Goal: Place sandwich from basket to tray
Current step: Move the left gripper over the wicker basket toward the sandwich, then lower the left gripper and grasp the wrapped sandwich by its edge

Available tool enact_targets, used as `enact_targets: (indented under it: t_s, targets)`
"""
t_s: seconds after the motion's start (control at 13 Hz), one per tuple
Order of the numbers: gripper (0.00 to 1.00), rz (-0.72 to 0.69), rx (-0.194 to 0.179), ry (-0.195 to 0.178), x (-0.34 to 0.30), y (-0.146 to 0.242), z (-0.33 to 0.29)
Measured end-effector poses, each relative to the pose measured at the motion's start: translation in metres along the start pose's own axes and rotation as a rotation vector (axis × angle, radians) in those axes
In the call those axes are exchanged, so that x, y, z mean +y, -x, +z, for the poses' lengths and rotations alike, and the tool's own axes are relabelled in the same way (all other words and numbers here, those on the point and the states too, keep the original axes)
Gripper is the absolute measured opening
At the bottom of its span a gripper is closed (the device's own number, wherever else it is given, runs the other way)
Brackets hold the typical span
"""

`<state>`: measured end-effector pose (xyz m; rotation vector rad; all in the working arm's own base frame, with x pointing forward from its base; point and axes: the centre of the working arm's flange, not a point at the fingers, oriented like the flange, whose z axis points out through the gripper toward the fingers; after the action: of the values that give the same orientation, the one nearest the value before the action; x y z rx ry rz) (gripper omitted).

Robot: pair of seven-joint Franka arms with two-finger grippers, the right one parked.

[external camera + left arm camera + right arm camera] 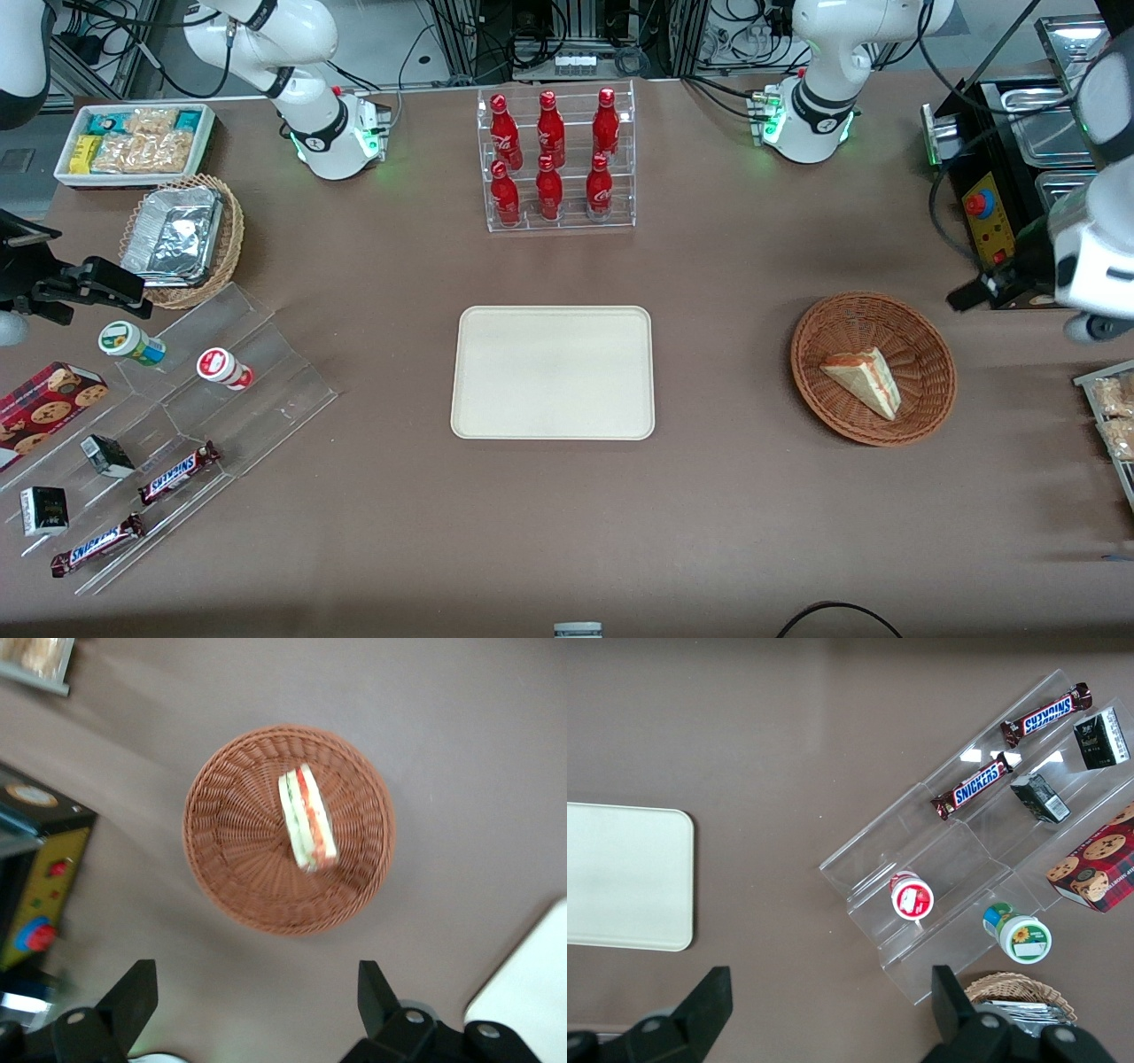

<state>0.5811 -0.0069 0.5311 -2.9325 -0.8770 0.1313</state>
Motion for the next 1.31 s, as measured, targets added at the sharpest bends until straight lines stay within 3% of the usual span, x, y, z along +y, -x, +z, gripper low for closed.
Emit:
enact_targets:
  t_s: [0.31,0.69,1.31]
  targets:
    - [1.00,-0.162,0.015,0.018,0.018,-0.018,0.077]
    - [1.00,-0.286,0.039,0.053,0.021,-0.010,0.166]
    - [1.00,-0.321,0.078,0.106,0.013,0.012,0.241]
